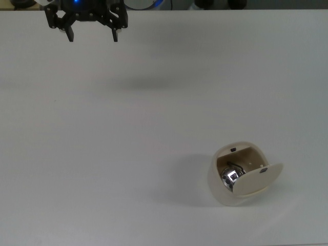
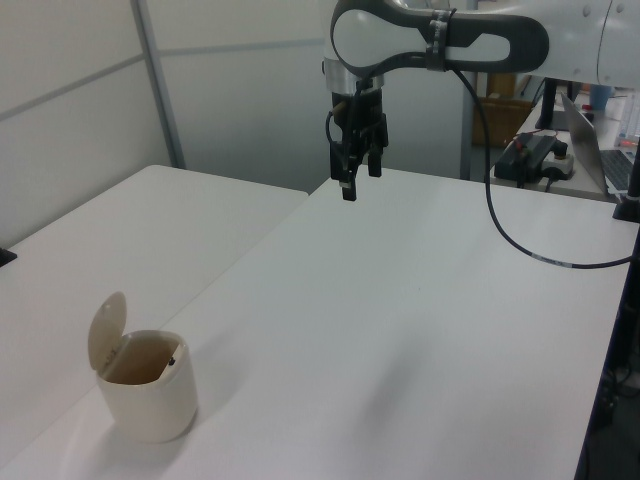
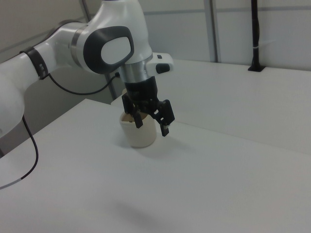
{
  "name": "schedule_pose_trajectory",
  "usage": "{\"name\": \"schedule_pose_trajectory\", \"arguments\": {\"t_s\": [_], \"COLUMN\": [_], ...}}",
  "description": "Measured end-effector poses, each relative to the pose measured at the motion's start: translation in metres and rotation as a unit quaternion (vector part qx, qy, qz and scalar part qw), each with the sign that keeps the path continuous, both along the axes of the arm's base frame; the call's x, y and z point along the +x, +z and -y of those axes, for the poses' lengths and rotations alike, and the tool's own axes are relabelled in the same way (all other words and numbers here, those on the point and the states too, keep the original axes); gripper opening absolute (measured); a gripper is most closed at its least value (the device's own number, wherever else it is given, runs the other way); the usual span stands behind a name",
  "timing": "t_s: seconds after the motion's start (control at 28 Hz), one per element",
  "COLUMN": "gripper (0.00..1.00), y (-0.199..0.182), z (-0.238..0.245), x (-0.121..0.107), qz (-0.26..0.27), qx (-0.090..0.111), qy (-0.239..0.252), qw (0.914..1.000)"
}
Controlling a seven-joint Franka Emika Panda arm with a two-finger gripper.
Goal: Open the trash can
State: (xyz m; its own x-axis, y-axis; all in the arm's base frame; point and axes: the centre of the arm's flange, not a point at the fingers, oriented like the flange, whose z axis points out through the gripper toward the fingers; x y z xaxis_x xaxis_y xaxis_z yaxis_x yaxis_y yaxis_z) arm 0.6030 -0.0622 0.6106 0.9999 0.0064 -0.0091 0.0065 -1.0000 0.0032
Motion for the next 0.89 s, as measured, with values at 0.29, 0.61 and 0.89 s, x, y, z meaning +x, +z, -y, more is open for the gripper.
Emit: {"name": "schedule_pose_trajectory", "arguments": {"t_s": [0.29,0.61,0.89], "gripper": [1.00,1.00,1.00], "y": [-0.003,-0.005,-0.007], "z": [0.001,-0.001,-0.013], "x": [0.001,0.000,-0.001], "qz": [-0.003,-0.012,-0.018], "qx": [0.000,0.001,0.002], "qy": [-0.002,0.000,0.010], "qw": [1.0000,0.9999,0.9998]}}
